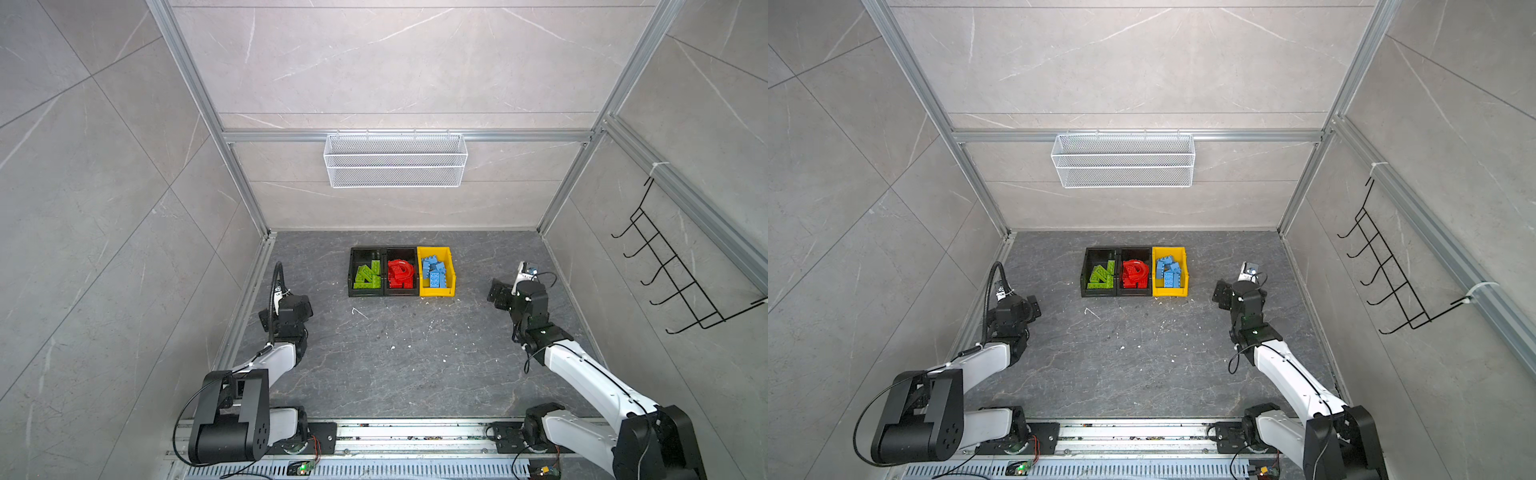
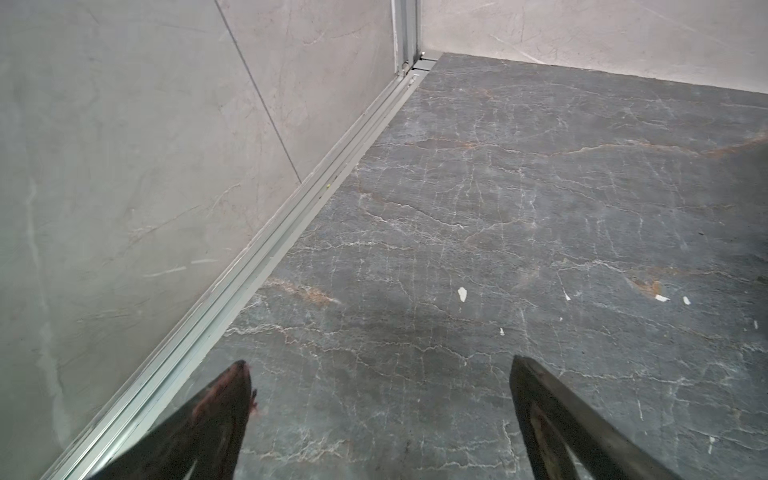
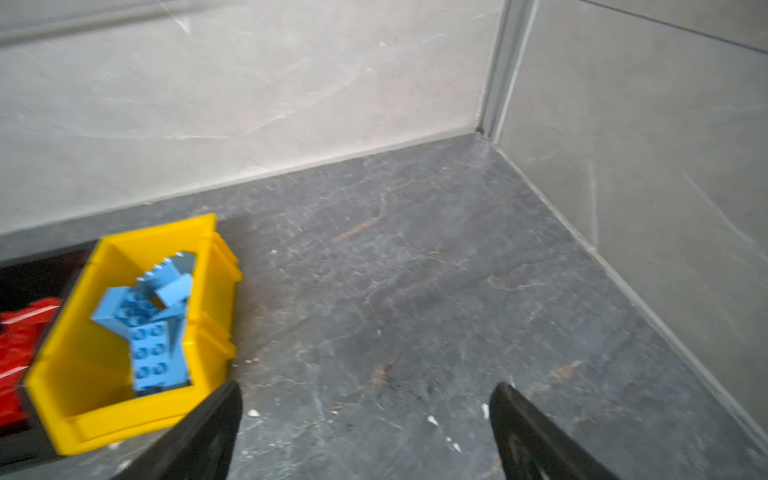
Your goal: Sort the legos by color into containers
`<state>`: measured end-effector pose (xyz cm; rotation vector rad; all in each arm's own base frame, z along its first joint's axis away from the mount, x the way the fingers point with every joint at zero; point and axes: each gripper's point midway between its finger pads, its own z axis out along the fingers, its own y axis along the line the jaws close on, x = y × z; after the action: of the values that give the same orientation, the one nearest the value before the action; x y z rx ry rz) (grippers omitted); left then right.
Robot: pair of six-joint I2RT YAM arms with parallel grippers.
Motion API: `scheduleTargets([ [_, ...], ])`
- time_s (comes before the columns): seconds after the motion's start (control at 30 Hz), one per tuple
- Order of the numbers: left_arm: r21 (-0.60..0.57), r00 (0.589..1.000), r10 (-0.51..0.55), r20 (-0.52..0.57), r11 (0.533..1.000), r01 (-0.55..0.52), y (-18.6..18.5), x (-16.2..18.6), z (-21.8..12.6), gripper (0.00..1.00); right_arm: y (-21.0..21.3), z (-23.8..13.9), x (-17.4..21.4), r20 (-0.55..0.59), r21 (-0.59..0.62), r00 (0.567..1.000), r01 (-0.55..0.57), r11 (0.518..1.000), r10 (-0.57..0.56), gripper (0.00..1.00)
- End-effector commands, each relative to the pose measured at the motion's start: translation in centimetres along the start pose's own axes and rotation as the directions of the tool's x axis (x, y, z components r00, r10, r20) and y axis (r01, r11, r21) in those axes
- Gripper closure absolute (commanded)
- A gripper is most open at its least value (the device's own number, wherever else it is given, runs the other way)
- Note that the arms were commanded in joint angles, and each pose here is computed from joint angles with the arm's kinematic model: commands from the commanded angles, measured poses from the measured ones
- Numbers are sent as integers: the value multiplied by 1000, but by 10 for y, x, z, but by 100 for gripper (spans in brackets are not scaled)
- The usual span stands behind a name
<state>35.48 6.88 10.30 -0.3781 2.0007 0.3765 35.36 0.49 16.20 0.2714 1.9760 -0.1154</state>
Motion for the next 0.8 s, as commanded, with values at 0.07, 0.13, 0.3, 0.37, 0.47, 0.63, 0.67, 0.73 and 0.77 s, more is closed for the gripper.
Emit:
scheduleTargets([
  [0.07,139,995,8,102,990,-22,-26,-9,7,1,-3,20,6,104,25,992,67,997,-69,1],
  [0.13,210,994,32,108,976,-54,-38,-3,6,1,0,29,13,95,26,988,121,992,-123,1],
  [0.3,289,997,30,72,956,-49,-46,7,15,1,2,43,34,169,11,975,147,989,-147,0],
  [0.37,286,996,29,81,957,-51,-45,6,15,0,0,44,38,129,0,983,134,991,-133,0],
  [0.47,286,996,29,80,957,-51,-45,6,15,0,-2,45,34,163,8,979,126,992,-126,0],
  [0.63,284,996,29,81,958,-51,-45,6,15,0,8,65,39,34,-64,989,146,987,-144,0],
  [0.67,286,996,29,79,957,-51,-45,6,15,0,10,67,38,28,-67,988,151,986,-149,0],
  [0.73,286,996,28,79,957,-50,-45,6,15,0,11,74,40,-21,-62,985,168,984,-169,0],
  [0.77,286,997,28,78,957,-50,-45,7,15,0,14,78,38,-33,-67,983,179,982,-181,0],
])
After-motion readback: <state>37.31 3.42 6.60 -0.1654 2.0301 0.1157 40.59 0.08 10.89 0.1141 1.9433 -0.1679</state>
